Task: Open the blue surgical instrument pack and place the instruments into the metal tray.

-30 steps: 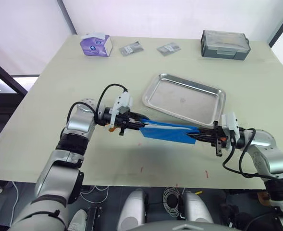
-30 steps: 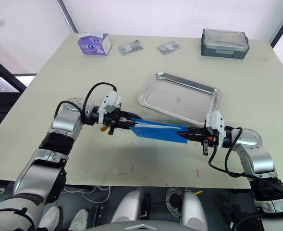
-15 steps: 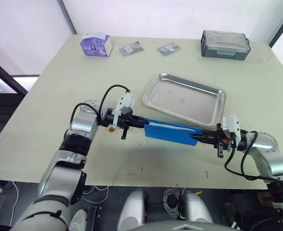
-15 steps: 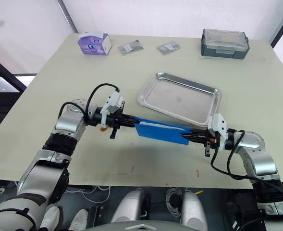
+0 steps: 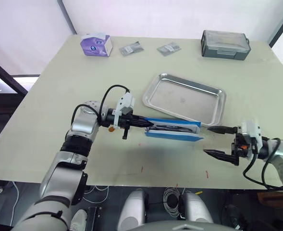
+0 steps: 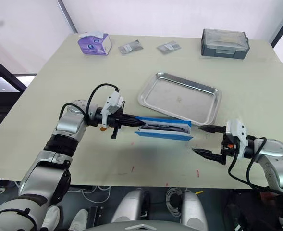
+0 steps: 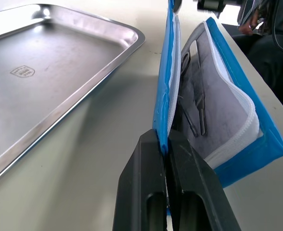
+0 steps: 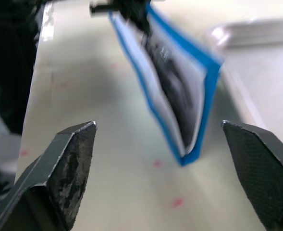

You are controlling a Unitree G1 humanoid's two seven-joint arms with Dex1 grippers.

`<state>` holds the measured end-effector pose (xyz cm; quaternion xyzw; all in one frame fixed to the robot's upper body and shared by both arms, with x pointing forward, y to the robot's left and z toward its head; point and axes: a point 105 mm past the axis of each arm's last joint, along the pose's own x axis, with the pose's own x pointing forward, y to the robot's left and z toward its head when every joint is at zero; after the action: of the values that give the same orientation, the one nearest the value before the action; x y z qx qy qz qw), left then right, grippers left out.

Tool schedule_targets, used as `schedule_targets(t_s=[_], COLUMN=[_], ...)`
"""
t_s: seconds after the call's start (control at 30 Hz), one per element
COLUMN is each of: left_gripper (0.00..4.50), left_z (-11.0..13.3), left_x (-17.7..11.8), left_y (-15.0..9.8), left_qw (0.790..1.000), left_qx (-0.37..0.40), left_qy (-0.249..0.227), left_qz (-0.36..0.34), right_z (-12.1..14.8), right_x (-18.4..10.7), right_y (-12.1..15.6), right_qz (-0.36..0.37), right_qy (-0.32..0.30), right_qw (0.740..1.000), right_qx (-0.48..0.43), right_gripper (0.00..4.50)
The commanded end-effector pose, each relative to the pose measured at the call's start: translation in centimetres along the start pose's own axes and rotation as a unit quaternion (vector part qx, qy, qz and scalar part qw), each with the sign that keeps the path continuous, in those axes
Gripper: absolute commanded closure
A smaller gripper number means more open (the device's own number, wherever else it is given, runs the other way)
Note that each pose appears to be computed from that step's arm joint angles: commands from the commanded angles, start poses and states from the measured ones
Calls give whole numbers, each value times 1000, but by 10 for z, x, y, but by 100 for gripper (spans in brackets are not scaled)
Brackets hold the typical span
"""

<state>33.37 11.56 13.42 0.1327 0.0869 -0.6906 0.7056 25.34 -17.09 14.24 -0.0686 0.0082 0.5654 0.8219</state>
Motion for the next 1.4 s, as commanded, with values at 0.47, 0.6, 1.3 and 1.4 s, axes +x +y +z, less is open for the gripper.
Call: schedule_targets(t_s=[0.47,0.6,1.3,1.4], left_gripper=[450,450,450,450], left_z=[8,8,4,5], left_x=[7,9,17,16], left_y=[-1,-2,-2,-5], left_qw=[999,999,999,998], left_qx=[22,24,11,7], left_qy=[-5,-4,3,5], left_qz=[-29,-36,-52,-60], right_z=[14,-3,-48,-49], right_x=[37,40,42,41], right_y=[3,-5,38,42], right_qz=[44,26,86,91], right_qy=[-25,2,91,96], right_qw=[999,1000,988,987], right_qx=[-4,5,88,94], right_gripper=[442,442,442,442])
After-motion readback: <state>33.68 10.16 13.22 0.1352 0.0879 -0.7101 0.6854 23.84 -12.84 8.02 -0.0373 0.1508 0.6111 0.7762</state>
